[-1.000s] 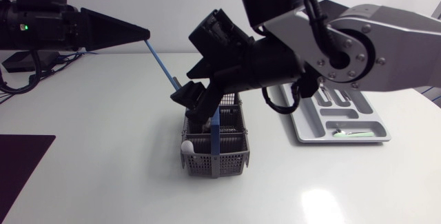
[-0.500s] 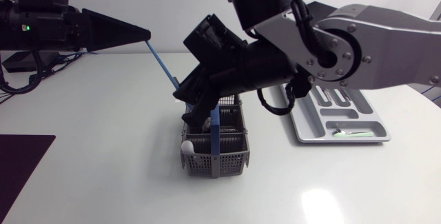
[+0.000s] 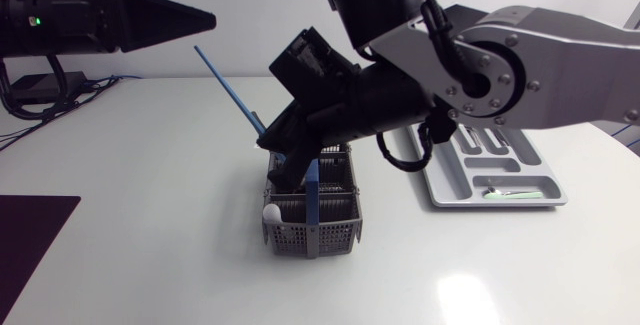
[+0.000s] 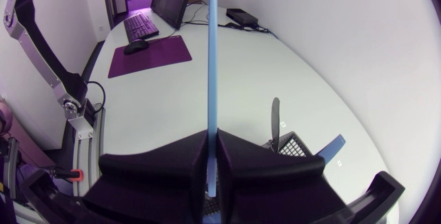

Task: Unload the cutlery basket into the drawer organizer.

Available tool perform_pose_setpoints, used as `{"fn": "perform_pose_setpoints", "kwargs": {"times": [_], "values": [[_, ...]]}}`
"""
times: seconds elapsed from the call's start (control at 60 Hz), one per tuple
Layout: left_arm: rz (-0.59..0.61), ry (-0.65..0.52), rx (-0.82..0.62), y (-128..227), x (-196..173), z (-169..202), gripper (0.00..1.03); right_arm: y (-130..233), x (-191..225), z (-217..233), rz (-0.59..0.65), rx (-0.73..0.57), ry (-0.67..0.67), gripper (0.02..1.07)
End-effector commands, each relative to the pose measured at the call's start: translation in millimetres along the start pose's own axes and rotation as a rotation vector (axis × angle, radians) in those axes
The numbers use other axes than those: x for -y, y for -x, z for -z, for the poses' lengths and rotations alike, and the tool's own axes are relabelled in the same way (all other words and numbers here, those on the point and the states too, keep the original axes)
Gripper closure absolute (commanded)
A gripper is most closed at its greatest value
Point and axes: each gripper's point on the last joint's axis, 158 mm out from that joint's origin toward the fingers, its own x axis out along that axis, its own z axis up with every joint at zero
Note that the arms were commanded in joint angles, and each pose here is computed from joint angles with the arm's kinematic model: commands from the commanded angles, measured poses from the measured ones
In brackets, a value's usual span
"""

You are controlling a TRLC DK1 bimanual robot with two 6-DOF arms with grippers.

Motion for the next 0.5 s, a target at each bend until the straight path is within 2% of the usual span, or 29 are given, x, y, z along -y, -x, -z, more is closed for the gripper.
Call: {"fn": "perform_pose_setpoints", "kwargs": {"times": [0.0,0.217,0.333,0.483], "values": [[-0.031,0.005,0.056,11.7,3.3,-22.8,0.33,7.6,-3.6,2.1,-0.009,-0.002,-0.017,1.01],[-0.158,0.005,0.222,47.6,-19.5,-67.7,0.32,41.2,21.2,-10.3,0.051,0.066,-0.084,1.01],[-0.198,0.005,0.224,50.5,-32.2,-61.0,0.32,66.7,54.3,-7.0,0.139,0.108,-0.154,1.01],[-0.216,-0.016,0.176,44.4,-40.5,-33.9,0.33,101.3,104.9,15.5,0.279,0.135,-0.262,1.01]]}}
